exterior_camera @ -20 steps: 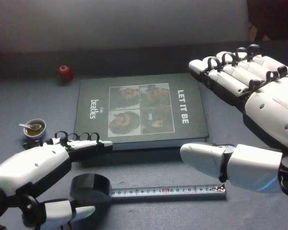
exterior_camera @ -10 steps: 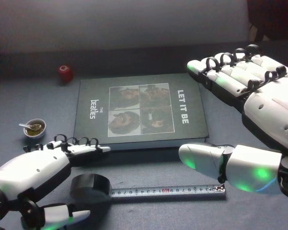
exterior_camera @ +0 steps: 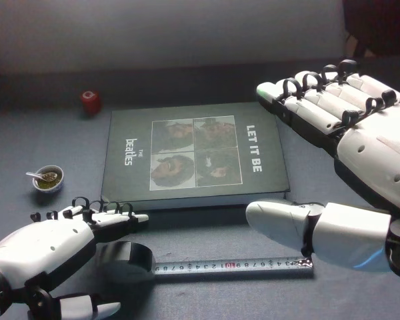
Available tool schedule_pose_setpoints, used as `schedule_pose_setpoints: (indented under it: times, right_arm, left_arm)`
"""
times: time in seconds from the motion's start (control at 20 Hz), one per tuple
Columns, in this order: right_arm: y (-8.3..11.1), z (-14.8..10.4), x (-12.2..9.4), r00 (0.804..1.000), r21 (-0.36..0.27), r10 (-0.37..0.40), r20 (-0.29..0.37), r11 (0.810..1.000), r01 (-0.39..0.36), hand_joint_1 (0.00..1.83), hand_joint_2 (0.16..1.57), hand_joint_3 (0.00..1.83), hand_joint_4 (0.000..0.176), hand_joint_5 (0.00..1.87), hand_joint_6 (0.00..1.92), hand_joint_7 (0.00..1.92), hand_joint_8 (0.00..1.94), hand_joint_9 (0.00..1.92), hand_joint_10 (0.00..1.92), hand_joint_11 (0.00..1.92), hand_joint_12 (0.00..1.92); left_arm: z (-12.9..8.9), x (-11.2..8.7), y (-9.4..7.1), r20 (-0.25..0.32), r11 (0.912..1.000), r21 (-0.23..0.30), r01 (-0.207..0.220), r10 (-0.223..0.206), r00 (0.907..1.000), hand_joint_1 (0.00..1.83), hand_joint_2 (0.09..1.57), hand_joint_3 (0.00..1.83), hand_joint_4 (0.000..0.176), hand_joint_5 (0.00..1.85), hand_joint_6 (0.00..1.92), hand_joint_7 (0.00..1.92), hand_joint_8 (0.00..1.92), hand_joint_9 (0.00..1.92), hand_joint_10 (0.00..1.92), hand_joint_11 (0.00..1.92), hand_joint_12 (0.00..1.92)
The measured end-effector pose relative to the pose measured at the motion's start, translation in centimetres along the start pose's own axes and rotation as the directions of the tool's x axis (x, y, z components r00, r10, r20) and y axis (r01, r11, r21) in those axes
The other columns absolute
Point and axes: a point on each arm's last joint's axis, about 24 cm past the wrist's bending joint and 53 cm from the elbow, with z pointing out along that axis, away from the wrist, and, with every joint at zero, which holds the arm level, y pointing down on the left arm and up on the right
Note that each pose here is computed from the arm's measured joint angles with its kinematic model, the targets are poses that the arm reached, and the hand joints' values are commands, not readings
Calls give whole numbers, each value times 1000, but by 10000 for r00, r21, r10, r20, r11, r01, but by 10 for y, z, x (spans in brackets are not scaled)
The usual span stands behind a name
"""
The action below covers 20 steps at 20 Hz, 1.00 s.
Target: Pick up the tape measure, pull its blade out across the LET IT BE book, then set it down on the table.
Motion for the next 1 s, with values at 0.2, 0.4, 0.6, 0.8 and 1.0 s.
schedule_pose_setpoints:
  times: [0.2, 0.4, 0.6, 0.8, 1.0]
  right_arm:
    - [1, 0, 0, 10000, -46, -15, 5, 10000, 15, 58, 1090, 0, 0, 66, 0, 108, 1, 84, 4, 0, 465]
    - [2, 0, 0, 10000, -77, -17, -3, 10000, 17, 61, 1088, 0, 0, 31, 0, 64, 0, 55, 0, 0, 372]
    - [3, 0, 0, 10000, -109, -39, 6, 9999, 39, 60, 1089, 0, 0, 51, 5, 91, 6, 67, 4, 0, 382]
    - [3, 0, 0, 10000, -126, -58, 6, 9999, 59, 61, 1088, 0, 0, 44, 1, 92, 4, 69, 3, 0, 391]
    - [4, -1, 0, 10000, -143, -49, -5, 9999, 49, 60, 1090, 0, 0, 53, 4, 97, 3, 68, 2, 0, 410]
  left_arm:
    - [2, 1, 4, 98, 9997, -169, -190, 192, 9998, 1226, 1058, 0, 0, 301, 1, 282, 1, 247, 5, 0, 727]
    - [2, -3, -1, 352, 9985, -5, -553, 553, 9978, 1225, 1061, 1, 0, 301, 0, 282, 1, 251, 5, 0, 730]
    - [4, -4, 2, 444, 9980, -103, -617, 621, 9971, 1225, 1060, 0, 0, 300, 0, 282, 0, 250, 4, 0, 732]
    - [6, -9, 1, 588, 9955, -111, -938, 943, 9938, 1225, 1061, 1, 0, 295, 0, 283, 1, 250, 3, 0, 733]
    - [9, -9, 3, 581, 9949, -144, -999, 1005, 9932, 1224, 1060, 0, 0, 298, 1, 284, 1, 243, 0, 0, 732]
